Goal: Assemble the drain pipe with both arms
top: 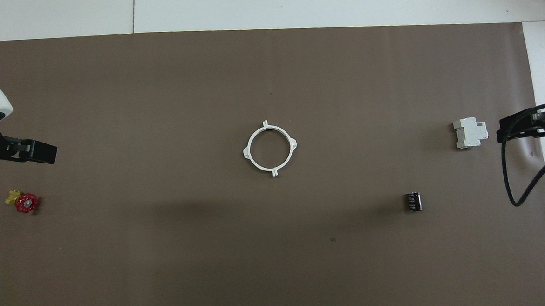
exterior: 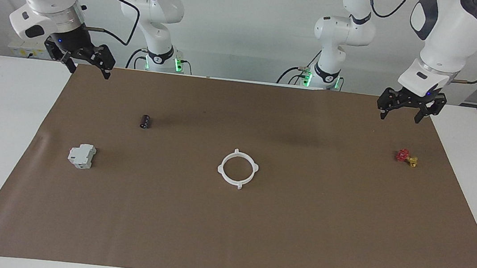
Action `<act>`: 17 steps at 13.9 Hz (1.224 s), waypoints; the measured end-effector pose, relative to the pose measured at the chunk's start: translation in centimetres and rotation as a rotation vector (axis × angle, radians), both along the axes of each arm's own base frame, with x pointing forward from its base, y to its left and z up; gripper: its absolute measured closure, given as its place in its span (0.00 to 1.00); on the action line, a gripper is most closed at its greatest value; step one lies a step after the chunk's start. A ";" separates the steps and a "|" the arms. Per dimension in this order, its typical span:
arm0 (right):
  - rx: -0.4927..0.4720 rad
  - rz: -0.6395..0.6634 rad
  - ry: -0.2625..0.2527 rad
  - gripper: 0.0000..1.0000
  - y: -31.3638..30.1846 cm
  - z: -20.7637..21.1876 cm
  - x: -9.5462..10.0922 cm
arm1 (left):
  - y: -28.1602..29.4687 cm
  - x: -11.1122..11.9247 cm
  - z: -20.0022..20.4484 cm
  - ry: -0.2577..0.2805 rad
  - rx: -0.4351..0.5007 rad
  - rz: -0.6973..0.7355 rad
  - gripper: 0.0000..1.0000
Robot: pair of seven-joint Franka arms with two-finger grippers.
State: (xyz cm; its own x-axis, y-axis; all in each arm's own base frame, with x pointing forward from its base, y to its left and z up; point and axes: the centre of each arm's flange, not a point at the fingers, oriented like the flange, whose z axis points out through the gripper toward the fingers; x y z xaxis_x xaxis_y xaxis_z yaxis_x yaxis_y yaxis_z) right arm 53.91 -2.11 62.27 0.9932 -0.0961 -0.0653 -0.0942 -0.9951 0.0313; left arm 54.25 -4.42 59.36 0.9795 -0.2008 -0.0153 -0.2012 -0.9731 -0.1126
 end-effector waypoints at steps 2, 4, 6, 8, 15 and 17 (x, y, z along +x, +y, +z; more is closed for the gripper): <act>0.000 0.000 0.000 0.00 0.0 0.0 0.0 | -2.2 -0.2 0.0 -0.001 -0.001 -0.033 0.00; 0.000 0.000 0.000 0.00 0.0 0.0 0.0 | -3.9 -0.4 0.3 -0.009 -0.011 -0.041 0.00; 0.000 0.000 0.000 0.00 0.0 0.0 0.0 | -3.7 -0.3 0.9 -0.017 -0.044 -0.027 0.00; 0.000 0.000 0.000 0.00 0.0 0.0 0.0 | -3.4 -0.2 1.4 -0.022 -0.056 -0.018 0.00; 0.000 0.000 0.000 0.00 0.0 0.0 0.0 | -4.0 0.3 2.6 0.050 -0.067 0.017 0.00; 0.000 0.000 0.000 0.00 0.0 0.0 0.0 | -4.1 0.0 2.5 0.066 -0.064 0.025 0.00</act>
